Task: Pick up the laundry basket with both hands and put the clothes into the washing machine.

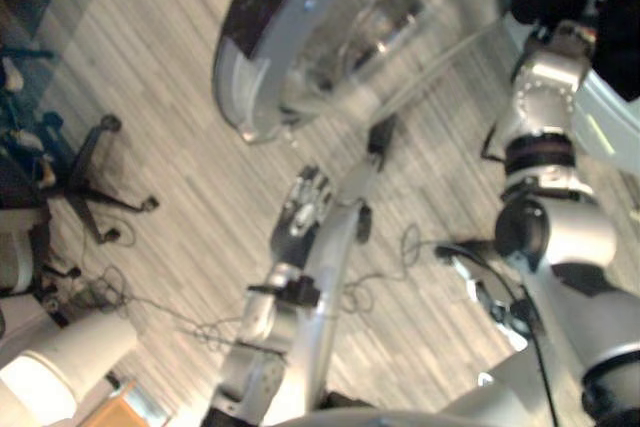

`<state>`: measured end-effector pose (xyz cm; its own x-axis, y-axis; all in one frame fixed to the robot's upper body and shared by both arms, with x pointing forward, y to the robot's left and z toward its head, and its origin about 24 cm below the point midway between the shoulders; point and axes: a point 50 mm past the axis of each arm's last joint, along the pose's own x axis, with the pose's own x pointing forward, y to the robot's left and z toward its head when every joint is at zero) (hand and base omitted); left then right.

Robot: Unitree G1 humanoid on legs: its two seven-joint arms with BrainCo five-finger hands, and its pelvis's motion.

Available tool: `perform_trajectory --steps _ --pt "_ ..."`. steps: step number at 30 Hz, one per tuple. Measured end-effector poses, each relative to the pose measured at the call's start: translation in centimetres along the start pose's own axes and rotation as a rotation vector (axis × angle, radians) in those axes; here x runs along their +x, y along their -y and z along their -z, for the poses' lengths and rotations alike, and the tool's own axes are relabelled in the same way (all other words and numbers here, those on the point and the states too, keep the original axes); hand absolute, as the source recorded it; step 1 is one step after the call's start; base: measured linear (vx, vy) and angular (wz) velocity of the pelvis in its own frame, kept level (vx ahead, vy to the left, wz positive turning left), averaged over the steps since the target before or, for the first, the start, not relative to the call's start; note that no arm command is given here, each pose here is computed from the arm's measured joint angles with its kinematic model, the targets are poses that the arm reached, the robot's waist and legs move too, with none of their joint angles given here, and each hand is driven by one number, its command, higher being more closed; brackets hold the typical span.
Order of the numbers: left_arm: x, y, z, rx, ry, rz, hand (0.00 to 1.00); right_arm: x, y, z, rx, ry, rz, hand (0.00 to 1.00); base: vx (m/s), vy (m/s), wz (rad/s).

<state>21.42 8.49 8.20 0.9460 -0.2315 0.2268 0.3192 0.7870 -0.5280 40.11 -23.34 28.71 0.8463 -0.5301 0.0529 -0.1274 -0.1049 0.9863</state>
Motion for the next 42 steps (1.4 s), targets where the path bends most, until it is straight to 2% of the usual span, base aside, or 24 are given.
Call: perform_trajectory --steps 3,4,5,6,7,8,9,14,15,17,21,27,29,30,32,33,34,35,37,40,42 --pt "-0.2 0.3 1.2 -0.008 -0.05 0.014 0.0 -0.9 -0.4 0.6 0.134 0.009 -0.013 1.0 -0.08 0.049 -0.02" --pt "-0.3 0.3 1.5 -0.01 -0.063 0.015 0.0 -1.6 -2.2 -0.6 0.188 0.058 -0.131 1.0 -0.12 0.048 -0.1" --pt "-0.4 0.5 1.8 -0.011 -0.08 0.027 0.0 -2.8 -5.8 -2.9 0.249 0.13 -0.328 1.0 -0.08 0.032 -0.08" --pt "-0.5 0.6 1.9 -0.01 -0.088 0.033 0.0 -3.4 -7.6 -4.4 0.26 0.175 -0.425 1.0 -0.11 0.039 -0.03" --pt "-0.7 0.6 2.1 -0.009 -0.096 0.043 0.0 -4.7 -10.7 -7.7 0.254 0.285 -0.611 1.0 -0.12 0.036 0.04" --pt "-0.8 0.4 2.1 0.003 -0.104 0.044 0.0 -3.8 -10.0 -8.4 0.168 0.317 -0.588 1.0 -0.12 0.027 0.01" --pt "-0.9 0.2 2.1 0.013 -0.112 0.049 0.0 -3.7 -9.1 -8.5 0.164 0.324 -0.57 1.0 -0.03 -0.039 -0.28" --pt "-1.9 0.0 4.1 0.003 -0.207 0.05 0.0 -3.7 -9.1 -9.8 0.273 0.368 -0.552 1.0 -0.04 0.01 -0.21" --pt "-2.1 0.0 4.6 0.001 -0.234 0.058 0.0 -3.5 -8.9 -9.8 0.286 0.36 -0.534 0.0 0.0 0.0 0.0" --pt "-2.3 -0.2 5.0 0.001 -0.253 0.057 0.0 -3.2 -8.5 -9.3 0.275 0.344 -0.512 0.0 -0.02 0.006 -0.04" --pt "-2.6 -0.1 5.6 -0.003 -0.283 0.071 0.0 -2.7 -8.2 -6.8 0.138 0.257 -0.495 0.0 -0.07 -0.003 -0.13" --pt "-2.9 0.1 6.0 -0.007 -0.302 0.081 0.0 -2.7 -6.8 -2.3 -0.269 0.116 -0.559 0.0 -0.06 -0.029 -0.18" --pt "-2.9 0.0 5.9 -0.005 -0.3 0.078 0.0 -2.5 -3.0 -0.6 -0.484 0.027 -0.548 0.0 -0.04 -0.049 -0.37" --pt "-2.9 0.0 5.9 -0.002 -0.297 0.075 0.0 -2.5 -1.5 -0.2 -0.523 -0.005 -0.533 0.0 -0.03 -0.056 -0.23" --pt "-2.8 -0.3 5.8 0.017 -0.293 0.066 0.0 -3.4 6.1 0.6 -0.621 -0.141 -0.404 0.0 -0.01 -0.061 -0.08" --pt "-2.8 -0.4 5.7 0.025 -0.287 0.063 0.0 -4.0 8.1 0.6 -0.632 -0.177 -0.371 0.0 0.01 -0.064 -0.07" --pt "-2.6 -0.7 5.4 0.031 -0.274 0.051 0.0 -5.7 12.0 0.2 -0.651 -0.243 -0.309 0.0 0.01 -0.054 -0.07" --pt "-2.4 -0.9 5.1 0.038 -0.263 0.045 0.0 -6.9 13.9 0.0 -0.656 -0.282 -0.288 0.0 0.02 -0.07 -0.09" --pt "-2.1 -1.5 4.0 0.053 -0.216 0.024 0.0 -12.1 20.0 -1.0 -0.646 -0.453 -0.232 0.0 0.01 -0.074 -0.15" --pt "-1.9 -1.5 3.4 0.054 -0.189 0.041 0.0 -17.0 24.5 -3.1 -0.584 -0.562 -0.136 0.0 -0.01 -0.067 -0.02" --pt "-1.9 -1.7 3.1 0.04 -0.177 0.044 0.0 -18.6 26.2 -4.5 -0.576 -0.6 -0.091 0.0 -0.03 -0.053 -0.1"
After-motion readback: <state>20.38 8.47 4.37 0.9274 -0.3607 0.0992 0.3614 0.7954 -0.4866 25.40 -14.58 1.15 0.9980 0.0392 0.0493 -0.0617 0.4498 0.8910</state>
